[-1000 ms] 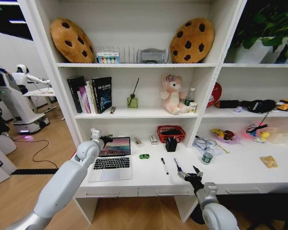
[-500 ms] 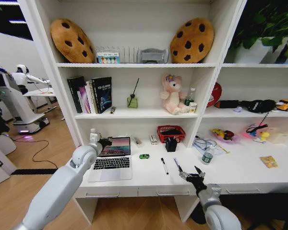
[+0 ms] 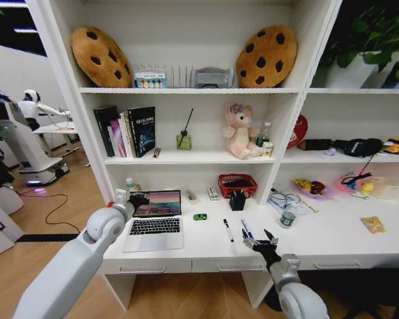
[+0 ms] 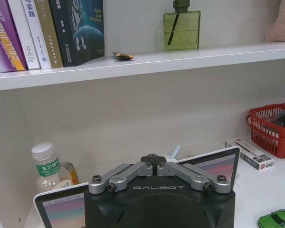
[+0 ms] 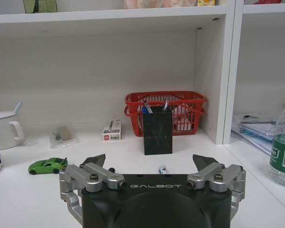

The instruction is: Organize the objects on the table.

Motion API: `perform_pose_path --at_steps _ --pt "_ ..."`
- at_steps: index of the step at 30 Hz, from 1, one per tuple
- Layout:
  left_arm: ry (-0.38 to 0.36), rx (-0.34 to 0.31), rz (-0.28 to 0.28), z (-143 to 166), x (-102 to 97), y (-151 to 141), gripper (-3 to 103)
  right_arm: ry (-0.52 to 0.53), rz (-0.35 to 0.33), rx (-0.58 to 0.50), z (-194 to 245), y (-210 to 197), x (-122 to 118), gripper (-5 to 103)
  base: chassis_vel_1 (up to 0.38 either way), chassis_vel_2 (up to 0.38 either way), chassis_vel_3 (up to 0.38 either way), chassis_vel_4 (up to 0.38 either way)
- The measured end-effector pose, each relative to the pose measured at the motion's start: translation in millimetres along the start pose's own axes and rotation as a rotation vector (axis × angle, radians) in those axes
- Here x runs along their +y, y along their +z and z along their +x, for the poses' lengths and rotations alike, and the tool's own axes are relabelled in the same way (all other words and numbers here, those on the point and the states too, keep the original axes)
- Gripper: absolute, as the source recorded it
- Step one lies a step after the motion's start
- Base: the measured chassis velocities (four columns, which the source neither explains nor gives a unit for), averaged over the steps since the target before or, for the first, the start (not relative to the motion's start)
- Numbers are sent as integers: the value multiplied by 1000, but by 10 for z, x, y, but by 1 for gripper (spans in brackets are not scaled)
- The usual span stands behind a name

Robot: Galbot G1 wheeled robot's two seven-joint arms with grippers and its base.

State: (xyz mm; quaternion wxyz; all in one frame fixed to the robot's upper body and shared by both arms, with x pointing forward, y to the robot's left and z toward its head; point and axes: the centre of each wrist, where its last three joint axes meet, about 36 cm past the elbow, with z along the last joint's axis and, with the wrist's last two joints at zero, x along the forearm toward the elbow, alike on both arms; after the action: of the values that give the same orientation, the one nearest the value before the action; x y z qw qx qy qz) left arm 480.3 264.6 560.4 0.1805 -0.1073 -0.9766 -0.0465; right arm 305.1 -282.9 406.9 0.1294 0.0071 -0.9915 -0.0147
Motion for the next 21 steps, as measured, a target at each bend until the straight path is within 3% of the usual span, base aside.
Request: perform_pose_path --at_steps 8,21 --pt "-7 43 33 -510 1 -20 0 7 -8 9 -94 42 -15 100 0 0 0 0" --pt "-3 63 28 -584 16 34 0 21 -10 17 -121 75 -74 100 0 0 0 0"
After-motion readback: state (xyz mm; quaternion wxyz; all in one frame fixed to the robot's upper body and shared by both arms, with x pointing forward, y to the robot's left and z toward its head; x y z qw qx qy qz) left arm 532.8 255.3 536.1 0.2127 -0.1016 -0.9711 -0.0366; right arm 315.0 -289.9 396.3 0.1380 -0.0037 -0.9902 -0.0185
